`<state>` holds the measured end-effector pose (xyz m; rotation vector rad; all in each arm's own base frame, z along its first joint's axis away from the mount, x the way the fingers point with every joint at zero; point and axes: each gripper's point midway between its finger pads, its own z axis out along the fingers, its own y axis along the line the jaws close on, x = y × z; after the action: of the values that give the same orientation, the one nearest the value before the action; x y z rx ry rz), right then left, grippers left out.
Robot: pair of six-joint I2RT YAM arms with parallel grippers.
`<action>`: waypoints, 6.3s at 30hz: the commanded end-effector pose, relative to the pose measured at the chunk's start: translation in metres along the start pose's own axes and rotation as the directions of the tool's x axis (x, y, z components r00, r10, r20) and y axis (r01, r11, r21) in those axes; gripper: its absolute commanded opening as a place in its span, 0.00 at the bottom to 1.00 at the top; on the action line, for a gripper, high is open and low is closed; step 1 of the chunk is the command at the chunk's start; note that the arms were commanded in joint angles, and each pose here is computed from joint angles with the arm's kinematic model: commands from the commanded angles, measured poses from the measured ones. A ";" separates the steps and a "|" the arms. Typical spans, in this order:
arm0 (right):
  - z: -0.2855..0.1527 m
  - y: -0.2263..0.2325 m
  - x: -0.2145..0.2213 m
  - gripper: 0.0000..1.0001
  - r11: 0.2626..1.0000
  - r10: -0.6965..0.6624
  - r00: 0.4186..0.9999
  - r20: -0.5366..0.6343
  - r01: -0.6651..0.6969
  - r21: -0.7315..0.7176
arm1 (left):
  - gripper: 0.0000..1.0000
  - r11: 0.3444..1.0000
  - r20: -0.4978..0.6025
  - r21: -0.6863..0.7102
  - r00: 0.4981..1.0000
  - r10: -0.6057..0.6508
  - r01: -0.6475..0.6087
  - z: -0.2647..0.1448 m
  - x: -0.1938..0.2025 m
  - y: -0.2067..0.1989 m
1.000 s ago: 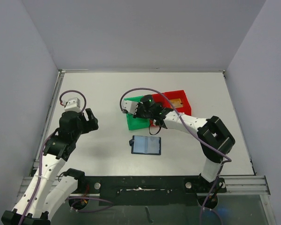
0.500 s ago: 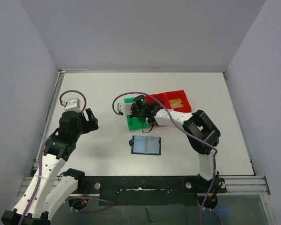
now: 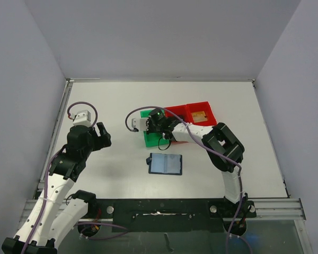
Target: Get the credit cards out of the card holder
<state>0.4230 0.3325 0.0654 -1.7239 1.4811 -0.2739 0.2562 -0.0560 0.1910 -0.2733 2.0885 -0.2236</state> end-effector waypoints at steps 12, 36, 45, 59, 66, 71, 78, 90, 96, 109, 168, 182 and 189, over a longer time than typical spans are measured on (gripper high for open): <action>-0.011 -0.024 -0.017 0.29 0.998 0.048 0.995 0.088 -0.052 0.042 | 0.76 1.000 0.057 0.024 0.998 -0.008 0.006 -0.001 -0.016 -0.005; -0.026 -0.033 -0.021 0.36 0.971 0.235 0.959 0.159 -0.239 0.005 | 0.76 1.000 0.059 0.021 0.998 -0.020 0.019 -0.003 -0.017 -0.005; -0.044 -0.043 -0.039 0.29 0.793 0.603 0.767 0.220 -0.605 -0.067 | 0.76 1.000 0.057 0.018 0.998 -0.020 0.019 -0.002 -0.017 -0.005; -0.035 0.002 -0.031 0.06 0.328 0.944 0.330 -0.030 -0.943 -0.046 | 0.76 1.000 0.058 0.021 0.998 -0.019 0.018 -0.002 -0.016 -0.005; -0.022 0.017 -0.029 0.06 0.258 0.962 0.260 -0.088 -0.966 -0.024 | 0.76 1.000 0.054 0.022 0.998 -0.018 0.017 -0.002 -0.016 -0.005; -0.012 0.024 -0.027 0.09 0.253 0.961 0.250 -0.116 -0.968 0.006 | 0.76 1.000 0.052 0.023 0.998 -0.018 0.017 -0.001 -0.016 -0.005; 0.002 0.021 -0.019 0.11 0.267 0.959 0.258 -0.116 -0.961 0.070 | 0.76 0.999 0.048 0.027 0.999 -0.018 0.017 -0.001 -0.015 -0.006; 0.010 0.016 -0.013 0.13 0.302 0.951 0.286 -0.120 -0.942 0.146 | 0.76 1.000 0.046 0.024 0.999 -0.017 0.016 0.000 -0.015 -0.005; 0.010 0.014 -0.011 0.15 0.313 0.948 0.297 -0.116 -0.934 0.171 | 0.76 1.000 0.046 0.026 0.999 -0.018 0.016 0.000 -0.015 -0.005; 0.010 0.016 -0.019 0.16 0.350 0.936 0.333 -0.112 -0.916 0.197 | 0.76 0.999 0.048 0.029 0.999 -0.018 0.016 -0.001 -0.015 -0.006; 0.016 0.011 -0.023 0.20 0.288 0.956 0.269 -0.119 -0.939 0.188 | 0.76 0.999 0.056 0.036 0.998 -0.020 0.018 -0.003 -0.017 -0.007; 0.033 0.006 -0.002 0.20 0.273 0.961 0.254 -0.106 -0.929 0.251 | 0.76 0.999 0.053 0.038 0.998 -0.019 0.017 -0.002 -0.016 -0.007; 0.034 0.001 0.000 0.22 0.277 0.961 0.261 -0.096 -0.926 0.258 | 0.76 0.999 0.052 0.035 0.998 -0.019 0.017 -0.001 -0.016 -0.007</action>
<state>0.4254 0.3439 0.0355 -0.4189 2.3980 0.1016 0.2564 -0.0560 0.1903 -0.2803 2.0924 -0.2346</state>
